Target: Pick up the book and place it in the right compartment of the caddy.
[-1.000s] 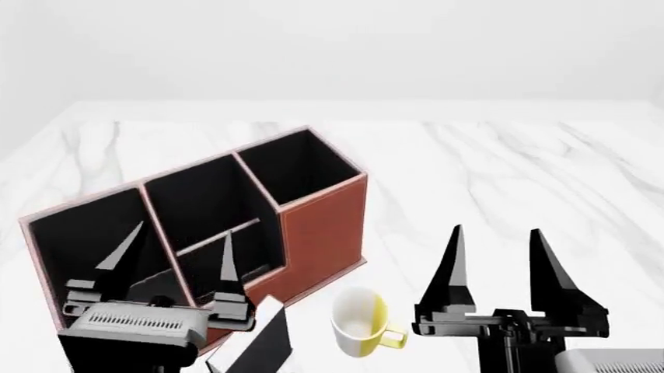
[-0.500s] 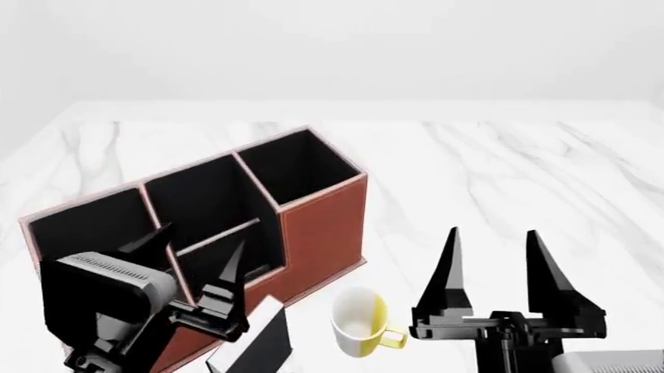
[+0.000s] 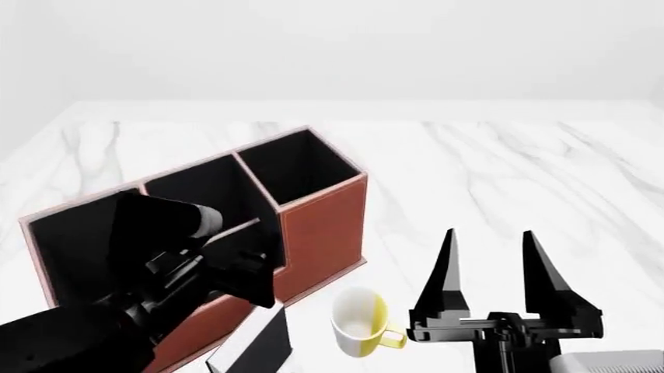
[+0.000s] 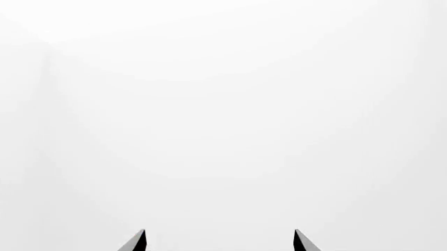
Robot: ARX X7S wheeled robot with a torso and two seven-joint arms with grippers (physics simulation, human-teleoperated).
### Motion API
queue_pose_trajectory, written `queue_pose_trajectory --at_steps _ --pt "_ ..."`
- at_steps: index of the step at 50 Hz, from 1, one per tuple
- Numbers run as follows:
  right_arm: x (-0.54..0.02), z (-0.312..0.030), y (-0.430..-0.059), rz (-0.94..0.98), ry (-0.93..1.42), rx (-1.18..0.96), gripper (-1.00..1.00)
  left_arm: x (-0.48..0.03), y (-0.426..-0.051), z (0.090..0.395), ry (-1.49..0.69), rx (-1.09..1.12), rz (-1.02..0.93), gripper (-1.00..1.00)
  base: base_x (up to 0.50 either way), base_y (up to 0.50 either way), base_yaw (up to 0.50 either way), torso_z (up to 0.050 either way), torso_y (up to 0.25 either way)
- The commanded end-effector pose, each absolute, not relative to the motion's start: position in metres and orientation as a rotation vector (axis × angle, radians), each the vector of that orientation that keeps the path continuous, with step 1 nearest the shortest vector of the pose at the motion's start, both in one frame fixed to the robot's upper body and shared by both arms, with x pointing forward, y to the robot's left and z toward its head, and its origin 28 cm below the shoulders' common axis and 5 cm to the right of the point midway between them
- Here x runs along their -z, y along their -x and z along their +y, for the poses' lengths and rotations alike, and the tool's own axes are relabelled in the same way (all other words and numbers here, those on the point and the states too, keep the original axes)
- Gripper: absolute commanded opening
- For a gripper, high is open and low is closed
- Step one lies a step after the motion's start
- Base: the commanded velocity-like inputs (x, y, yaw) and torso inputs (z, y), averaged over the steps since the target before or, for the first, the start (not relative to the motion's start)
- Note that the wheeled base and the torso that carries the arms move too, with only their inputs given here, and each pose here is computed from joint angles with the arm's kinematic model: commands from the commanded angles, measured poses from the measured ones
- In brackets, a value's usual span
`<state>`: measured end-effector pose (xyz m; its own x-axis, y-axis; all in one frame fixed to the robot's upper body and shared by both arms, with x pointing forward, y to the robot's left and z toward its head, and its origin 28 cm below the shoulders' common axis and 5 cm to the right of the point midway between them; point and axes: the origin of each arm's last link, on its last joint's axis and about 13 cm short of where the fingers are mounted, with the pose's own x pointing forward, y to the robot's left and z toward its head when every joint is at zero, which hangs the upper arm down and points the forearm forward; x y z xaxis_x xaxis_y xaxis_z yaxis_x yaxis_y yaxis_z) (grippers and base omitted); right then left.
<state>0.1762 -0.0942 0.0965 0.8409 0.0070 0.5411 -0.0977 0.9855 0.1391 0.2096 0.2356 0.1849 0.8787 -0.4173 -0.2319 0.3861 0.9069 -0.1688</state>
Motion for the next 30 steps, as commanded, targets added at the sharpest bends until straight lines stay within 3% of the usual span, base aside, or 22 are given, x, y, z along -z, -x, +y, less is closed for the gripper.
queue_pose_trajectory --at_steps 1,30 --pt "-0.097 -0.095 -0.177 -0.578 -0.147 -0.055 1.00 -0.188 -0.222 0.232 0.105 0.392 0.356 1.00 0.00 0.00 0.00 0.000 0.000" --pt "-0.094 -0.096 -0.178 -0.569 -0.144 -0.052 1.00 -0.184 -0.222 0.222 -0.012 0.418 0.498 1.00 0.00 0.00 0.00 0.000 0.000"
